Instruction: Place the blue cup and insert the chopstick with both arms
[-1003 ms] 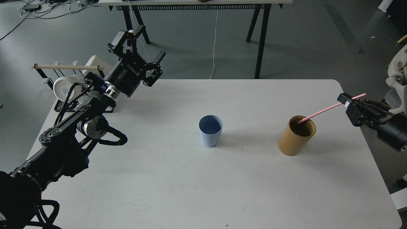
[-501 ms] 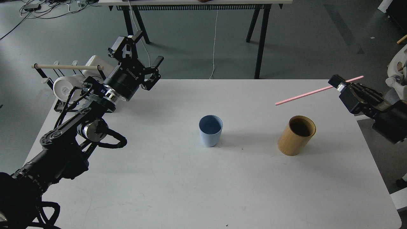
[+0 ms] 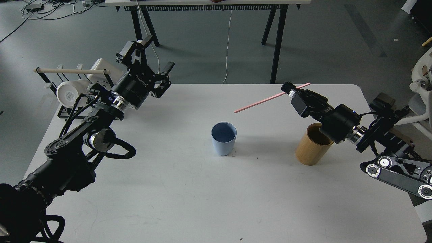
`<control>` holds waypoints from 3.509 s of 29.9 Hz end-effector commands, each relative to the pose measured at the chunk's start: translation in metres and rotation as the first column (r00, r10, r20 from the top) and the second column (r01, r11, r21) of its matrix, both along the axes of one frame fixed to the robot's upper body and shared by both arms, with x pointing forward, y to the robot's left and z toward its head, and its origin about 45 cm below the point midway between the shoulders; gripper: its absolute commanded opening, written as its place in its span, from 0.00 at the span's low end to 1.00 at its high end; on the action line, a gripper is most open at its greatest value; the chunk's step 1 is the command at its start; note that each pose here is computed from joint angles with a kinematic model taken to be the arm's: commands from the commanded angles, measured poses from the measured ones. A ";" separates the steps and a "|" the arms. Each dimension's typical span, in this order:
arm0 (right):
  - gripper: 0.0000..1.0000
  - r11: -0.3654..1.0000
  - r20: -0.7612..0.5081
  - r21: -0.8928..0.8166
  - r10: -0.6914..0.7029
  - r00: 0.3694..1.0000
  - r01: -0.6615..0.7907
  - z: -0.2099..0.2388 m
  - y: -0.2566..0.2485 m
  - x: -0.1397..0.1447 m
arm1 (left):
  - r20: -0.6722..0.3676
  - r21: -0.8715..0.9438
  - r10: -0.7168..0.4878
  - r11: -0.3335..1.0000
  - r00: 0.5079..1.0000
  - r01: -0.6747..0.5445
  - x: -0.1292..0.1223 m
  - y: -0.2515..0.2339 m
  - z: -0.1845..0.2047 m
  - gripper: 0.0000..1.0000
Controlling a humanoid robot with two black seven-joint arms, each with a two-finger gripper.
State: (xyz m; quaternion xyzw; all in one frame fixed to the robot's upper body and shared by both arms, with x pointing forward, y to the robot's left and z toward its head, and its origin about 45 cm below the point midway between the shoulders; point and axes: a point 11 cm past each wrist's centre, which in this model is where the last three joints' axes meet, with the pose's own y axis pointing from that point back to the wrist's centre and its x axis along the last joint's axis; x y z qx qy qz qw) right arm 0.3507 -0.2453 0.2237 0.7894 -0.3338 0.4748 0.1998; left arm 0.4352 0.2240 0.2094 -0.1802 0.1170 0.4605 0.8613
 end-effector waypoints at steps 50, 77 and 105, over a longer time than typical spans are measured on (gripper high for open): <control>0.93 0.989 -0.058 0.148 -0.018 0.998 0.027 0.024 0.052 0.041 | -0.029 -0.012 0.006 1.000 1.000 -0.006 -0.006 -0.001 -0.013 0.98; 0.99 0.518 -0.575 0.794 0.466 0.672 0.320 0.059 0.040 0.057 | 0.056 0.070 0.100 0.992 0.993 -0.103 -0.005 0.084 0.030 0.98; 0.99 0.331 -0.582 0.810 0.351 0.734 0.484 0.027 -0.044 0.041 | 0.197 0.109 0.089 0.988 0.976 -0.112 0.014 0.098 0.098 0.98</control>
